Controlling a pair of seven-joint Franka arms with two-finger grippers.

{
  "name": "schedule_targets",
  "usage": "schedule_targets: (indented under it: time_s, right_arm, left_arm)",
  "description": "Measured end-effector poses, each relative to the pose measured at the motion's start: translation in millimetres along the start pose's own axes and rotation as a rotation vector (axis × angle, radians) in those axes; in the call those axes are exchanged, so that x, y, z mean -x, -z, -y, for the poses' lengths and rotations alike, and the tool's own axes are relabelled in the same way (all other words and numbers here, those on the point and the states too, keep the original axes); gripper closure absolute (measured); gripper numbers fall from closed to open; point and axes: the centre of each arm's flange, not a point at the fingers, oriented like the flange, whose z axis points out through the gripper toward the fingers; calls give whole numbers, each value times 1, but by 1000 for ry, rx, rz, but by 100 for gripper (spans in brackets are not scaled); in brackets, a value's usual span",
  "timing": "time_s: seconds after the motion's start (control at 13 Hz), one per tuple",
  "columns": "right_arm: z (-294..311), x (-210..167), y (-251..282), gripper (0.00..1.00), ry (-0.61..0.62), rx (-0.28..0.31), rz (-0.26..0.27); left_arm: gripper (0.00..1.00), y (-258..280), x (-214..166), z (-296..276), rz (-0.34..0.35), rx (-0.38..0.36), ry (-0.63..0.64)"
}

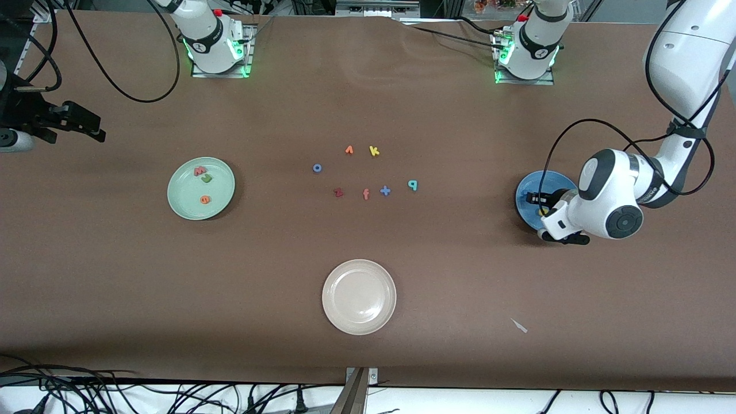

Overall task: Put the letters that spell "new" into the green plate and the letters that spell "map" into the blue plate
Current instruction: 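Move the left gripper over to the teal letter among the letters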

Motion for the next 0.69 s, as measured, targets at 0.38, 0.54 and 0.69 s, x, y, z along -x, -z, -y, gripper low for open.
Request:
schedule_targets:
  time_s: [0.38,0.54,0.69]
  right_arm:
    - [13,4,9,0,-1,3,-22]
    - [18,5,13,0,-32,5,-34]
    - [16,5,13,0,-42,5,-36]
  left_arm:
    - [0,50,24,-99,-33,-4,-4]
    - [0,54,35,-154,-54,5,32]
    - [0,45,43,-215,-101,11,86]
